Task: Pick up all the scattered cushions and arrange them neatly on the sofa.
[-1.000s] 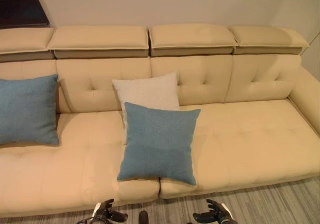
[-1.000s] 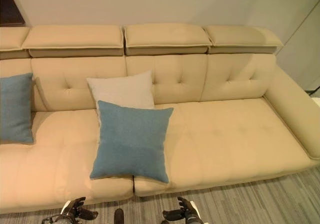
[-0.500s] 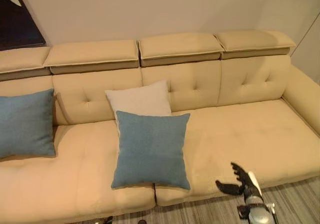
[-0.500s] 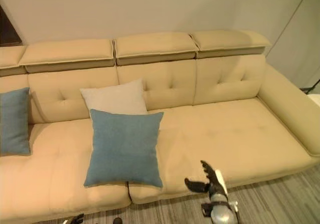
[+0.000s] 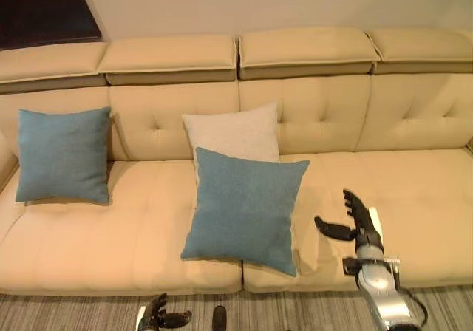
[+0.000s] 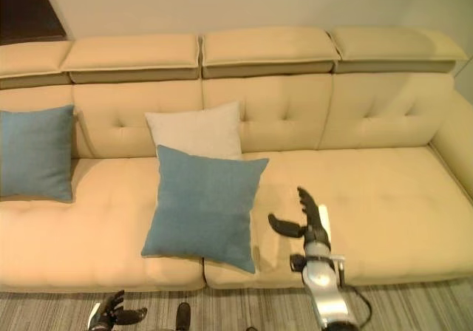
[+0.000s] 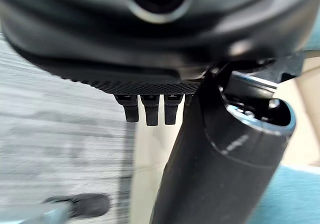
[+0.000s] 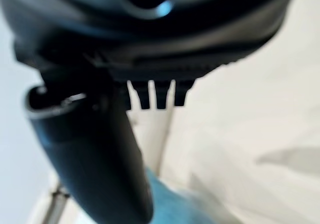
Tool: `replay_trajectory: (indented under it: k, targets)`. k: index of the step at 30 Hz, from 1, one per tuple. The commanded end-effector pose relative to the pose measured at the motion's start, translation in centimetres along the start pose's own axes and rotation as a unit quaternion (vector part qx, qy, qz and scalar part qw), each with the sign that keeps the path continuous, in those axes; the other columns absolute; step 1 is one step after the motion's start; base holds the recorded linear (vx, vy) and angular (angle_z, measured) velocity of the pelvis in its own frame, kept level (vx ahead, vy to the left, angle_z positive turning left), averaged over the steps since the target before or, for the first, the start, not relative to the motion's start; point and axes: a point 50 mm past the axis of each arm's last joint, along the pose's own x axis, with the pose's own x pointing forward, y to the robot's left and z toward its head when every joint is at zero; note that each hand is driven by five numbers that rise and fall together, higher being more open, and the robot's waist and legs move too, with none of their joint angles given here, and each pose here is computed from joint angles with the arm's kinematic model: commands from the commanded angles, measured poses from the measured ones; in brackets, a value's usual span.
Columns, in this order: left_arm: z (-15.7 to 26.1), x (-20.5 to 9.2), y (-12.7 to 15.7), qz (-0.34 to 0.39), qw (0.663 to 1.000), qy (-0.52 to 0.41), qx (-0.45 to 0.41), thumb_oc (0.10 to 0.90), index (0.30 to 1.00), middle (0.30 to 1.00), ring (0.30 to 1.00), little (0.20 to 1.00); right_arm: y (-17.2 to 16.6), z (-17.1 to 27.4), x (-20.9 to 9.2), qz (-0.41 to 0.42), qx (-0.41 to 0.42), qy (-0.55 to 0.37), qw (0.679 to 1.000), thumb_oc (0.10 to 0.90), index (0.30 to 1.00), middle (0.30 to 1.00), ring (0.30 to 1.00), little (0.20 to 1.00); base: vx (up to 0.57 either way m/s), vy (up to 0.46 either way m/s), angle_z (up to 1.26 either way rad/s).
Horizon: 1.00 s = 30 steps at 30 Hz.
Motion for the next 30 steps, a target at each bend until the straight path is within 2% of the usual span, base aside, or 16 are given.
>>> replay_trajectory:
  k: [1,4,9,14,16,20,22,26,27,28,29,30]
  targets:
    - [4.1,1.4,0.5,0.01,0.997,-0.071,0.028,0.8,0.9,0.9,0.9,0.9,-1.1,8.2,3.2,-0.037,0.001,-0.176,0.984,0.8,0.9,0.9,0.9,0.9,-0.06,0.009,-0.09]
    - [2.0,1.1,-1.1,-0.017,0.997,-0.029,0.062,0.8,0.9,0.9,0.9,0.9,0.4,11.0,4.7,-0.023,0.0,-0.204,0.979,0.8,0.9,0.9,0.9,0.9,-0.03,0.005,-0.06]
    - [0.1,0.7,-1.6,-0.026,0.995,0.011,0.096,0.8,0.9,0.9,0.9,0.9,1.9,11.9,5.8,-0.012,-0.012,-0.195,0.981,0.8,0.9,0.9,0.9,0.9,-0.01,0.003,0.0]
    - [-0.6,0.7,-1.6,-0.007,0.995,0.032,0.097,0.8,0.9,0.9,0.9,0.9,2.5,11.8,7.2,-0.096,0.038,-0.135,0.985,0.8,0.9,0.9,0.9,0.9,-0.01,0.004,0.08]
    - [-0.4,0.7,-1.5,0.002,0.995,0.031,0.092,0.8,0.9,0.9,0.9,0.9,3.1,11.2,7.4,-0.104,0.048,-0.108,0.988,0.8,0.9,0.9,0.9,0.9,-0.01,0.0,0.02]
    - [-0.1,0.9,-1.2,0.012,0.996,0.028,0.087,0.8,0.9,0.9,0.9,0.9,4.9,10.2,7.5,-0.048,0.039,-0.076,0.995,0.8,0.9,0.9,0.9,0.9,-0.01,-0.006,0.03]
    - [0.3,1.0,-1.1,0.01,0.996,0.021,0.087,0.8,0.9,0.9,0.9,0.9,6.5,10.0,7.4,0.036,0.046,-0.07,0.996,0.8,0.9,0.9,0.9,0.9,-0.01,-0.011,0.02]
    - [0.4,1.1,-1.0,0.0,0.995,0.019,0.095,0.8,0.9,0.9,0.9,0.9,7.7,10.1,7.5,0.095,0.059,-0.06,0.992,0.8,0.9,0.9,0.9,0.9,0.0,-0.003,0.01]
    - [0.9,1.3,-1.0,-0.007,0.995,0.011,0.095,0.8,0.9,0.9,0.9,0.9,8.8,10.9,7.6,0.15,0.032,-0.072,0.985,0.8,0.9,0.9,0.9,0.9,-0.02,-0.023,0.04]
    - [1.7,1.5,-1.1,-0.019,0.995,-0.001,0.098,0.8,0.9,0.9,0.9,0.9,9.6,11.0,7.8,0.204,-0.038,-0.065,0.976,0.8,0.9,0.9,0.9,0.9,0.0,0.0,0.0]
    - [1.9,1.6,-1.1,-0.023,0.995,-0.004,0.1,0.8,0.9,0.9,0.9,0.9,9.8,10.8,7.9,0.218,-0.066,-0.058,0.972,0.563,0.545,0.545,0.545,0.545,-0.02,-0.031,-0.05]
    - [2.2,1.7,-1.2,-0.029,0.994,-0.006,0.103,0.8,0.9,0.9,0.9,0.9,10.5,10.4,7.8,0.252,-0.107,-0.051,0.96,0.4,0.3,0.3,0.3,0.3,0.0,0.0,0.0]
